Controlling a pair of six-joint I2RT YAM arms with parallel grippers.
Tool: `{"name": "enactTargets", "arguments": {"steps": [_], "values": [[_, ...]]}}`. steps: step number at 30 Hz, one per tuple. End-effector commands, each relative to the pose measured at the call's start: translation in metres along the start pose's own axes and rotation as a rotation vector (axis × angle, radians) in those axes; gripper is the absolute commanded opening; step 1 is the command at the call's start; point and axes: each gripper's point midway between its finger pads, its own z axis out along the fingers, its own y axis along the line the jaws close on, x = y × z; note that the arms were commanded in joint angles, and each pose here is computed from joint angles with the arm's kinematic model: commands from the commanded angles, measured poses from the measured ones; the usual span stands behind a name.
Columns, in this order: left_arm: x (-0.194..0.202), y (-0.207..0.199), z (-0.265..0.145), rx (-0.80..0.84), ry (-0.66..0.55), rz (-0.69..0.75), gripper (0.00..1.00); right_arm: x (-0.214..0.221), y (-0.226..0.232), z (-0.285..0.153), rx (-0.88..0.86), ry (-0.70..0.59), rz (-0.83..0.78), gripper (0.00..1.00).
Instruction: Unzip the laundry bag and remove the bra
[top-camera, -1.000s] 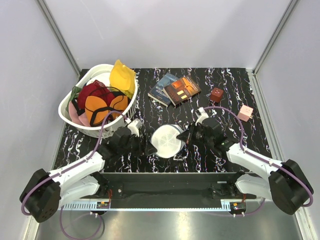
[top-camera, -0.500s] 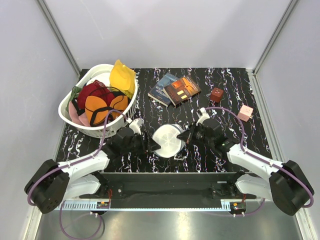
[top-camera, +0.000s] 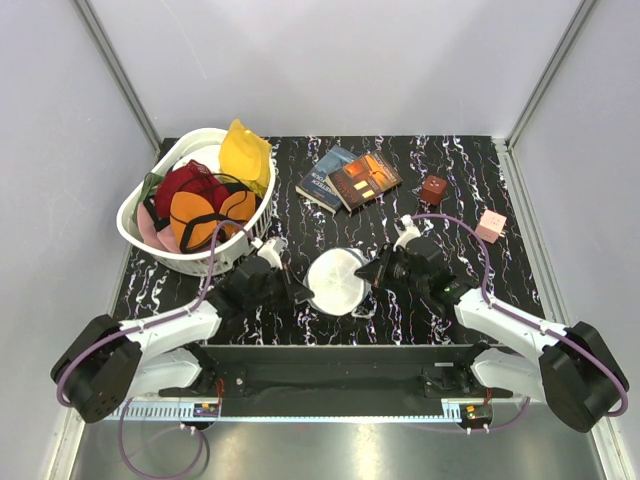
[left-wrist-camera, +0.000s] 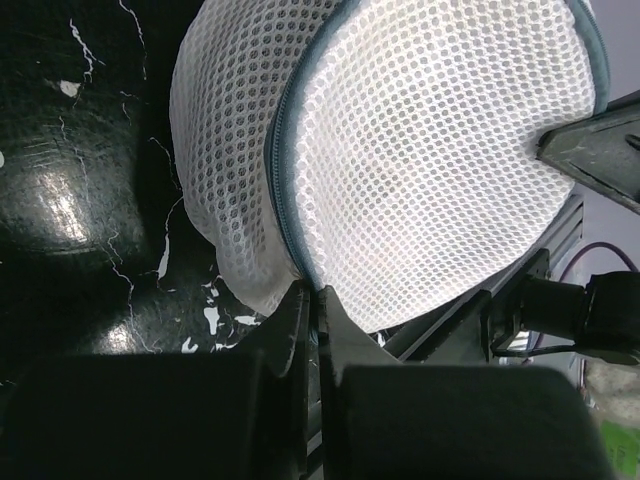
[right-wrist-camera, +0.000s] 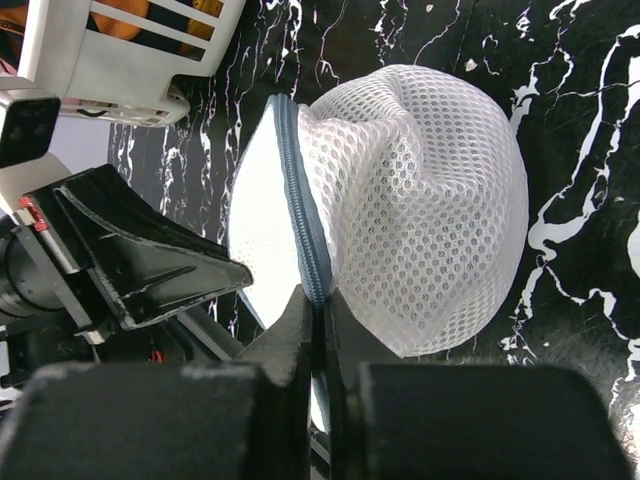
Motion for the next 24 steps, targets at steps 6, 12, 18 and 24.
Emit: {"name": "enactTargets", "arguments": {"steps": [6,12,18,24], "values": [[-0.054,-0.054,-0.030,0.116,-0.204,-0.038,0.00,-0.019,-0.004,-0.014,0.107,-0.040,-0.098,0.71],[-0.059,-0.050,-0.030,0.105,-0.197,-0.120,0.00,-0.019,0.008,-0.037,0.038,-0.085,-0.100,0.73],[-0.065,-0.055,-0.027,0.147,-0.211,-0.201,0.00,-0.006,0.023,-0.044,-0.062,-0.054,-0.176,0.66],[-0.074,-0.062,-0.031,0.161,-0.236,-0.227,0.00,0.022,0.019,-0.018,-0.056,0.015,-0.213,0.58]]}}
